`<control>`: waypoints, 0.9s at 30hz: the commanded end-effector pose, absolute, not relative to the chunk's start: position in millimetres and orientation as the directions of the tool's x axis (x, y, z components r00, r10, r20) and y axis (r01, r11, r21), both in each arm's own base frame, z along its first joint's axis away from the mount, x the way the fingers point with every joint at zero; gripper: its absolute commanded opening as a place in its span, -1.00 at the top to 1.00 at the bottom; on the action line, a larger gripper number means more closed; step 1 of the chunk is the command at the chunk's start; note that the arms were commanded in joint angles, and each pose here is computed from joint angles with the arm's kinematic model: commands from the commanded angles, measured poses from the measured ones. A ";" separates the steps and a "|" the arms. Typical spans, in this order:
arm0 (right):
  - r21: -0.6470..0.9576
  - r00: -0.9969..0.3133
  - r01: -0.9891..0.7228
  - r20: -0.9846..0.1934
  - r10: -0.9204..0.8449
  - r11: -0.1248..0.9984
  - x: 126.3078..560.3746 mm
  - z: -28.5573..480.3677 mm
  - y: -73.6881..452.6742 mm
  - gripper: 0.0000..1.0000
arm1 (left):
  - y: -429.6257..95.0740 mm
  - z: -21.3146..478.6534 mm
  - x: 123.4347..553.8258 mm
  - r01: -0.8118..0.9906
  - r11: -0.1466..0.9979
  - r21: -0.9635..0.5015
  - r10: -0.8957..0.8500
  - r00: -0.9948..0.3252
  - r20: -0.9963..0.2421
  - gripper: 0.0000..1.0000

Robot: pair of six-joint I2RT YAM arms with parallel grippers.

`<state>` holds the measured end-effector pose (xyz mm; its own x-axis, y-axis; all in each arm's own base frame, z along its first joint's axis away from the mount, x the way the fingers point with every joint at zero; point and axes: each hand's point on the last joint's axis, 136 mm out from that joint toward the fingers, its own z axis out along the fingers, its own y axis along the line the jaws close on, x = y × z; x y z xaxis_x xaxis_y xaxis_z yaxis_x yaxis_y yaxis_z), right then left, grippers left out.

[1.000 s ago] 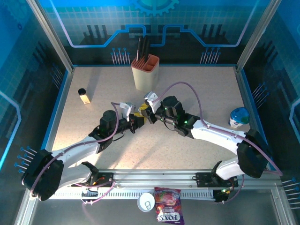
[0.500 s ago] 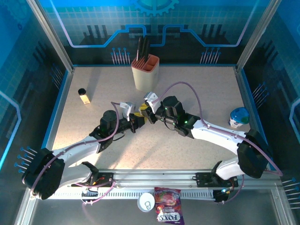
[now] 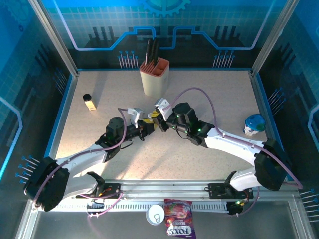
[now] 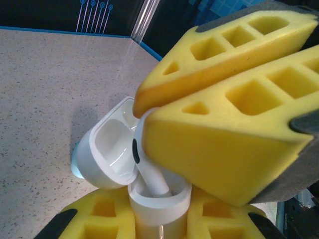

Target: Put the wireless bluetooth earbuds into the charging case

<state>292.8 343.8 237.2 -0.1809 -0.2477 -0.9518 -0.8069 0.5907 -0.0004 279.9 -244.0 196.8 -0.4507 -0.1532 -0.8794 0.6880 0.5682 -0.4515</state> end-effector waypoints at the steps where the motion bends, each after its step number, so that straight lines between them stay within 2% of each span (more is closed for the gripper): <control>1: -0.009 -0.172 -0.825 -0.948 -0.266 0.566 286.2 237.1 340.0 0.72 | -246.7 221.2 285.1 0.707 0.553 -0.442 -0.205 -0.398 -0.894 1.00; 4: 0.007 -0.170 -0.862 -0.947 -0.274 0.507 273.4 238.7 342.0 0.69 | -244.7 221.7 286.0 0.703 0.563 -0.434 -0.207 -0.389 -0.898 1.00; 6: 0.020 -0.174 -0.880 -0.943 -0.282 0.475 266.3 240.5 341.4 0.59 | -244.7 222.1 285.4 0.709 0.564 -0.423 -0.202 -0.379 -0.903 1.00; 14: 0.098 -0.221 -0.832 -0.962 -0.163 0.547 280.9 265.2 322.9 0.29 | -248.2 223.1 280.6 0.735 0.540 -0.410 -0.184 -0.372 -0.910 1.00; 21: 0.130 -0.231 -0.820 -0.966 -0.115 0.557 285.6 279.8 319.7 0.06 | -250.3 224.2 276.3 0.758 0.523 -0.389 -0.168 -0.356 -0.919 1.00; 23: 0.150 -0.233 -0.820 -0.969 -0.083 0.553 284.2 287.7 317.3 0.02 | -250.9 223.4 273.4 0.781 0.518 -0.350 -0.147 -0.322 -0.935 1.00; 27: 0.200 -0.259 -0.803 -0.966 -0.026 0.562 285.3 298.6 305.7 -0.03 | -249.1 214.9 265.9 0.836 0.519 -0.177 -0.068 -0.166 -0.984 1.00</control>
